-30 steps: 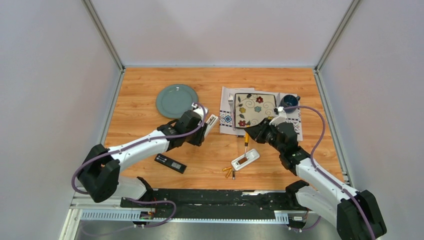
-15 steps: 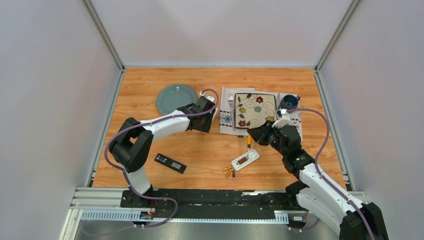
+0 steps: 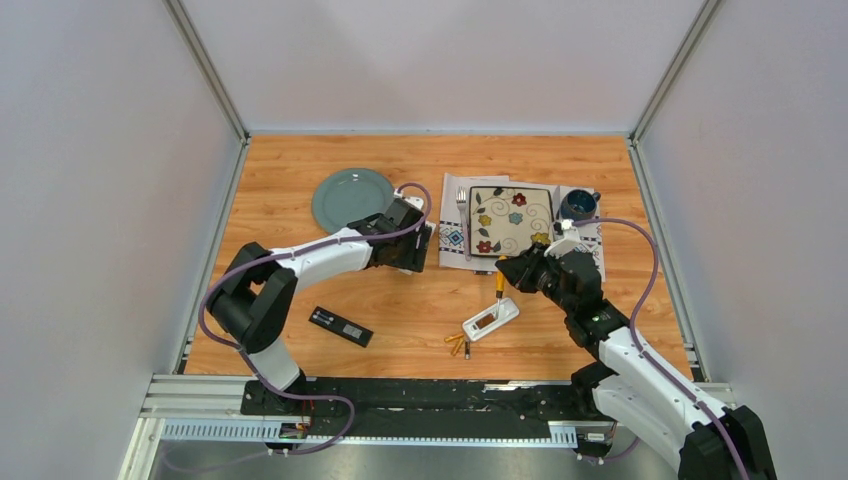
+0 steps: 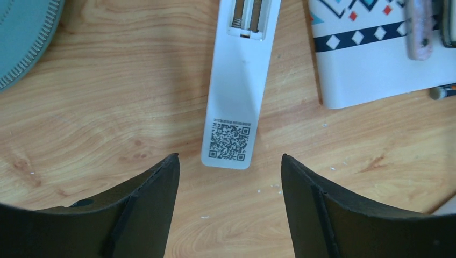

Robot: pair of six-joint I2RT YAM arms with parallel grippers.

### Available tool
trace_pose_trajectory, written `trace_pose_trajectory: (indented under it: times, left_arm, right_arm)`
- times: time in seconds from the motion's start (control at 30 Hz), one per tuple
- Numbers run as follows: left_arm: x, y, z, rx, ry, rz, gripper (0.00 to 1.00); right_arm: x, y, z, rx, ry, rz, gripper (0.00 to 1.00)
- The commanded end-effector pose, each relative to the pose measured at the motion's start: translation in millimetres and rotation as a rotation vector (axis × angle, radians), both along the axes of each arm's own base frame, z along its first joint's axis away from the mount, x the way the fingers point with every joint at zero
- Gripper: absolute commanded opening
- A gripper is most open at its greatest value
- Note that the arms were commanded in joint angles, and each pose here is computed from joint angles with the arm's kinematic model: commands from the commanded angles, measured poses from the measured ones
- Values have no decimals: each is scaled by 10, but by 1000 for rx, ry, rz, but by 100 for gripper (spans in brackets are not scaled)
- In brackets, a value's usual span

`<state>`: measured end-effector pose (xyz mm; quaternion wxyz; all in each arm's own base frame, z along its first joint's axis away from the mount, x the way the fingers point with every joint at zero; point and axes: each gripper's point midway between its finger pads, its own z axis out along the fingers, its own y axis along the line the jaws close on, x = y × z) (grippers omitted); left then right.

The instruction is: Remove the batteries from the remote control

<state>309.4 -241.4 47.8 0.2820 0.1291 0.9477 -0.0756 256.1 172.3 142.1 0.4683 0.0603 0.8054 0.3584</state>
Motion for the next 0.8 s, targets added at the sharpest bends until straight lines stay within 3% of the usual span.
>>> trace_pose_trajectory:
  times: [0.0,0.33,0.53,0.77]
  left_arm:
    - [84,-111,382,-124,-100,-7,77]
    - [-112,104,982,-383,-221,-19,78]
    - [-453,447,1113,-364,-256,4,78]
    - [-944,969,815,-259,-150,156,77]
  right_arm:
    - [33,-16,65,-7,-36,-5,0]
    - [35,-24,-9,-18,-19,-9,0]
    - [46,10,-17,-11,-20,5,0]
    - [66,58,-44,-6,-19,26,0]
